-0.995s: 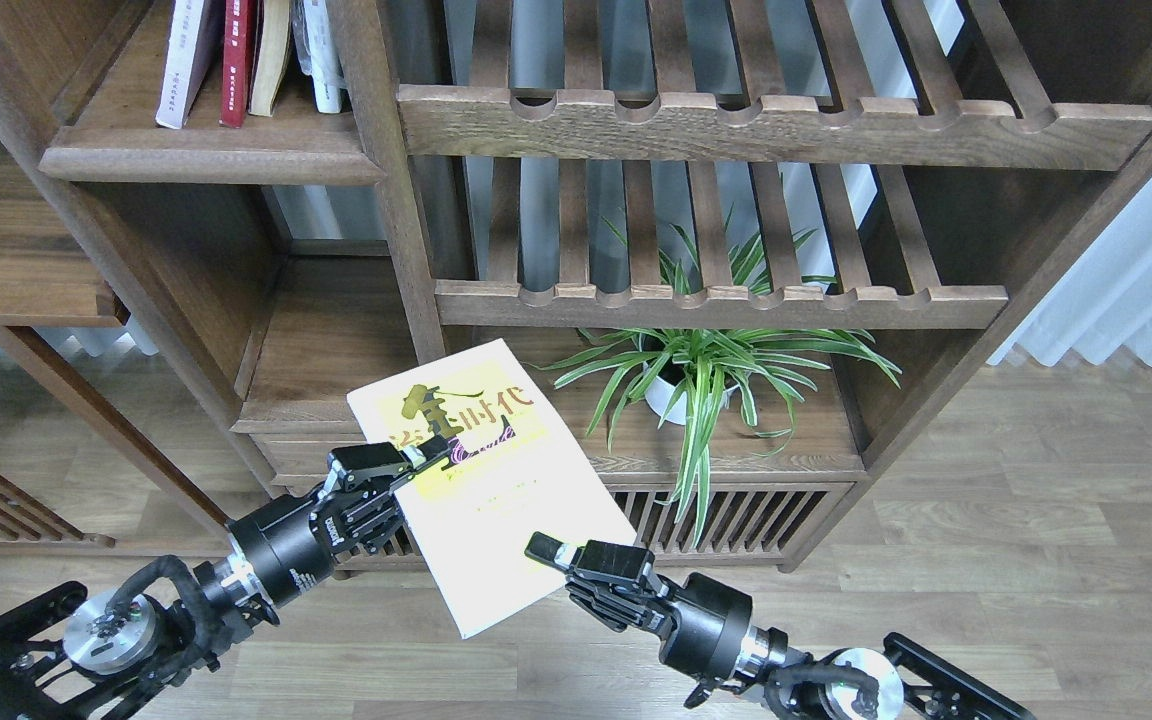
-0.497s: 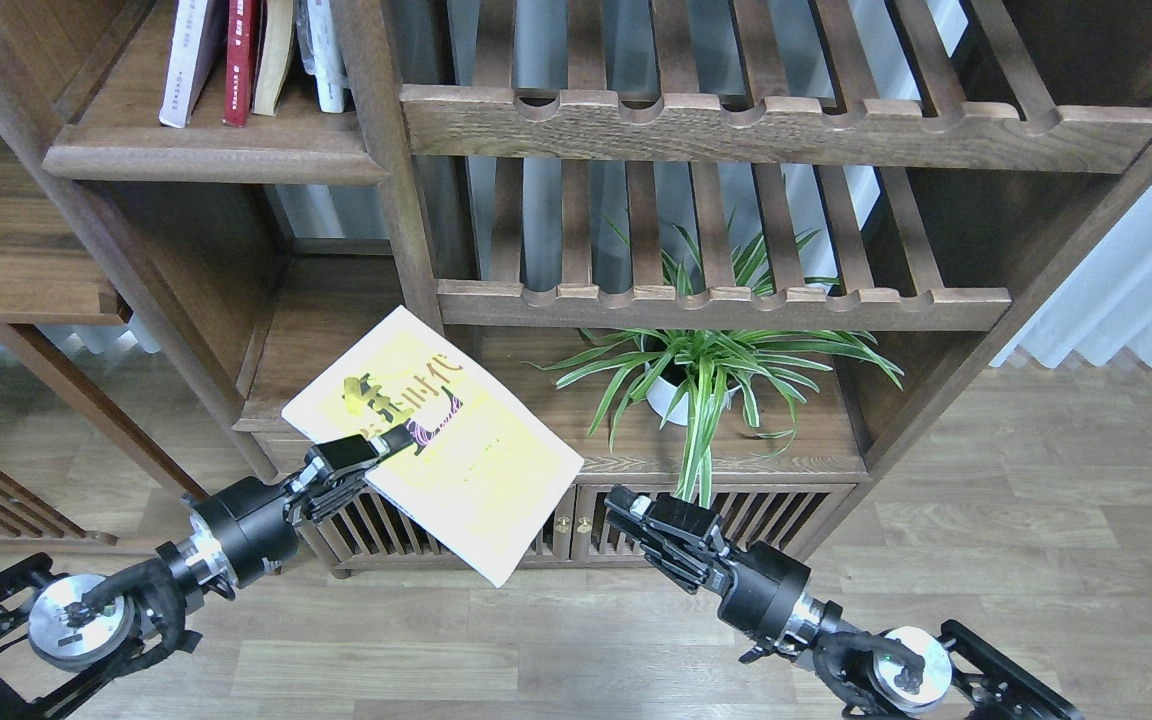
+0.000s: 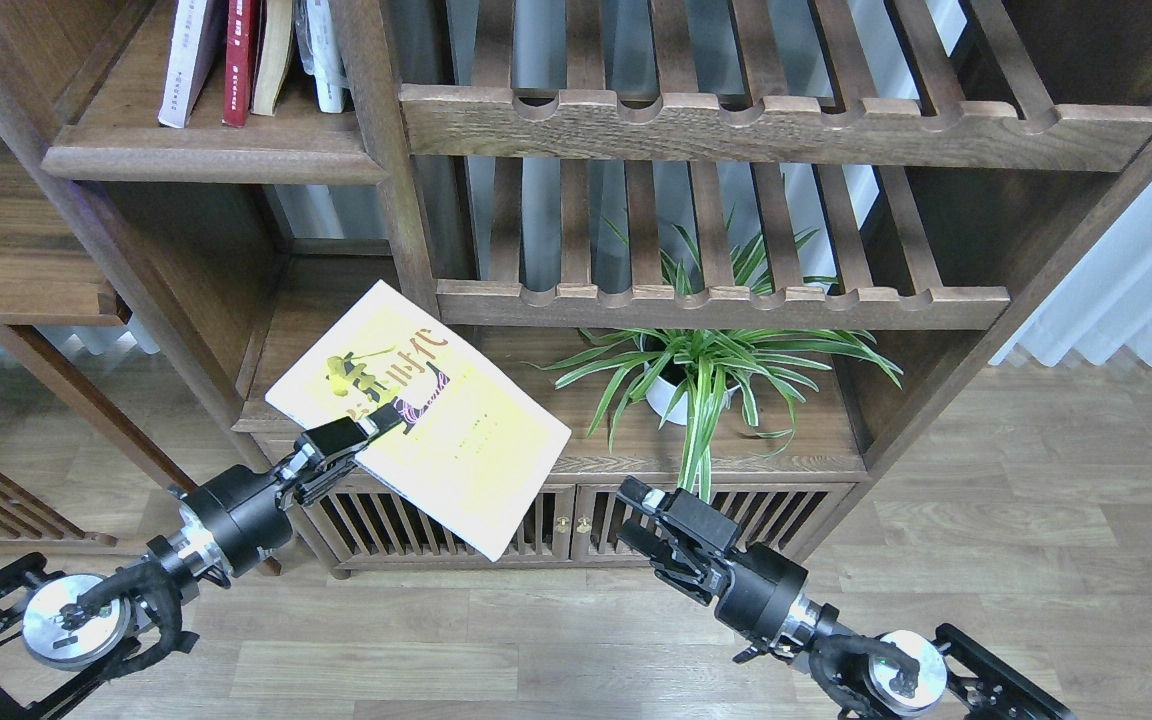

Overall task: Organize books on shelf
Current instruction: 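Lift the yellow-green book with the left gripper up toward the upper shelf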

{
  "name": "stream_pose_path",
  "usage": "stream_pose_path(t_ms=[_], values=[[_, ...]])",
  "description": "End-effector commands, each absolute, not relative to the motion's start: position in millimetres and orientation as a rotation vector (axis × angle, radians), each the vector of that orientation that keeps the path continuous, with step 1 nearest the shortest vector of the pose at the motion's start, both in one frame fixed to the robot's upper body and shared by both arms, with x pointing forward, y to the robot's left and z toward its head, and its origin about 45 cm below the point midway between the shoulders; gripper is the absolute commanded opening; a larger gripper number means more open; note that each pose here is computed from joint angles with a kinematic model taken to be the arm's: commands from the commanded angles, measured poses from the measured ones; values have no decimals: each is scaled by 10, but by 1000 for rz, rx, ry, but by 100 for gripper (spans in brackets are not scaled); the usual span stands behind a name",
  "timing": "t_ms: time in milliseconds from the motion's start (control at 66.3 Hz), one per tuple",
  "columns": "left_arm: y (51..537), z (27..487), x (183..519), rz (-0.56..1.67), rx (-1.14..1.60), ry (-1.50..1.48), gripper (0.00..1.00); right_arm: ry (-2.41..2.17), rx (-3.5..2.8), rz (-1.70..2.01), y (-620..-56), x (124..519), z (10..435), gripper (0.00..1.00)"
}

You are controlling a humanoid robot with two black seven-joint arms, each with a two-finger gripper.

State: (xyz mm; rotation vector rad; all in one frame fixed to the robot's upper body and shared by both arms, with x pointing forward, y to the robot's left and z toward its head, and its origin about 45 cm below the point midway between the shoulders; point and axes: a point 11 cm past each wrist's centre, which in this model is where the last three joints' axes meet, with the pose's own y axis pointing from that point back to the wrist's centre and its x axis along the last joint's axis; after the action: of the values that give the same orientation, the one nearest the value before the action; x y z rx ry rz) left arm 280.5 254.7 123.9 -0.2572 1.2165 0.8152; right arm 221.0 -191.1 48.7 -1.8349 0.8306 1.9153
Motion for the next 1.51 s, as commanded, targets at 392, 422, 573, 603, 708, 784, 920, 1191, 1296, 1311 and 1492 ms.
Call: stream_pose_path(t_ms=[392, 422, 573, 603, 708, 784, 920, 1191, 1296, 1311, 1492], values=[[3090, 1556, 2731, 869, -127, 964, 0, 836, -1802, 1926, -1930, 2157, 461, 99], [3126, 1609, 2774, 879, -143, 948, 0, 836, -1802, 1930, -1925, 2144, 455, 99], [3339, 1981, 3023, 906, -196, 850, 0, 834, -1840, 1960, -1924, 2104, 418, 99], [3372, 2029, 3048, 911, -204, 838, 0, 833, -1843, 1961, -1918, 2106, 418, 99], [3424, 2092, 3074, 916, -202, 824, 0, 842, -1842, 1963, -1927, 2132, 398, 99], [3441, 2103, 3070, 917, -196, 822, 0, 853, -1841, 1964, -1945, 2141, 381, 99], [3491, 2170, 3102, 927, -211, 804, 0, 862, -1843, 1964, -1968, 2149, 372, 99], [3990, 2773, 3252, 1016, -258, 644, 0, 873, -1837, 1970, -1993, 2127, 349, 99], [4270, 3189, 3280, 1058, -263, 557, 0, 863, -1842, 1972, -1966, 2132, 355, 99], [4282, 3208, 3279, 1059, -262, 555, 0, 863, -1842, 1972, -1966, 2132, 355, 99], [4440, 3519, 3279, 1077, -238, 507, 0, 855, -1839, 1974, -1937, 2129, 356, 99]])
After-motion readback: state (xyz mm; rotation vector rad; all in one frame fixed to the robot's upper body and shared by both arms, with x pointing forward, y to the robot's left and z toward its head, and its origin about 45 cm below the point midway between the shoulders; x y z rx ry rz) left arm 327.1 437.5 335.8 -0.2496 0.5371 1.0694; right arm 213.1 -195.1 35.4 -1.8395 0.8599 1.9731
